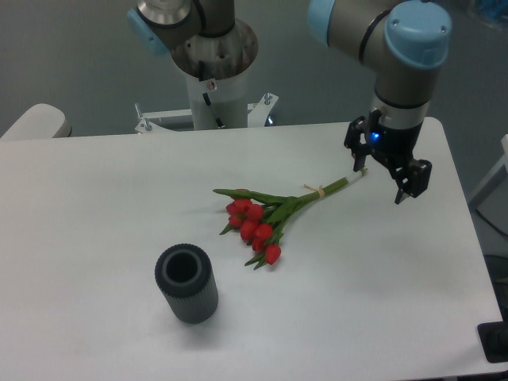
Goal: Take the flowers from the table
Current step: 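Move the open gripper over the tulip stems near the tied band, then lower the gripper onto the green stems and close around them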
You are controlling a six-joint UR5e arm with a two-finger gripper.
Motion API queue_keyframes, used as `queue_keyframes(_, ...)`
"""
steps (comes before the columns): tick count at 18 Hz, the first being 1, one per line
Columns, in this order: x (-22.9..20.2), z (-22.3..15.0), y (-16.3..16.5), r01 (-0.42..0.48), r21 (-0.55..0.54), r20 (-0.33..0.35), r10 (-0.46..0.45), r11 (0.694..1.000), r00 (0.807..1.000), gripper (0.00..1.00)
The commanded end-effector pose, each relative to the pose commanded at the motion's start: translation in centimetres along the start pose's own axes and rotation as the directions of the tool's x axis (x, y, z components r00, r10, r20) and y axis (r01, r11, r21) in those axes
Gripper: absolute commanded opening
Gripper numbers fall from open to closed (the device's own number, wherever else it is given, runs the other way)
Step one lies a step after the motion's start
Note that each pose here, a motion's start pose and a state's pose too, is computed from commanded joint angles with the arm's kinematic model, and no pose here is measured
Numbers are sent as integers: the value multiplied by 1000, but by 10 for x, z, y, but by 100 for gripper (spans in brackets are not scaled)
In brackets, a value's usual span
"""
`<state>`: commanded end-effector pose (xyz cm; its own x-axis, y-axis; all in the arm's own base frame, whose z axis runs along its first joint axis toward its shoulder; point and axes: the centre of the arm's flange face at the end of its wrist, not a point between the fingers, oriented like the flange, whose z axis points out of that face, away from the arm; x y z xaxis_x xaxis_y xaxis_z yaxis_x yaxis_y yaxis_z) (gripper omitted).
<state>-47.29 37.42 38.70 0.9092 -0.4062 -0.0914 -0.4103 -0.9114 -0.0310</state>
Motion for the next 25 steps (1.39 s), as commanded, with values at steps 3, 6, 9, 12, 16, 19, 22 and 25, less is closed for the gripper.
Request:
queue_keyframes(3, 13, 21, -7, 2, 13, -50, -1, 1000, 999, 100)
queue_keyframes(6, 31, 48, -19, -6, 4, -110, 6, 1000, 994, 100)
queue_keyframes(9, 40, 70, -19, 2, 11, -162, 0, 1000, 987, 100)
queue_keyframes(12, 53, 90, -17, 50, 5, -203, -48, 999, 978, 100)
queue_keyframes(16, 67, 114, -15, 103, 37, -219, -92, 994, 971, 100)
queue_keyframes(19, 79, 132, -14, 99, 44, -185, -90, 994, 979, 100)
queue_keyframes(22, 89, 145, -16, 93, 45, -151, -85, 995, 985, 100)
queue_keyframes(25, 96, 153, -16, 61, 52, -143, -53, 997, 988, 100)
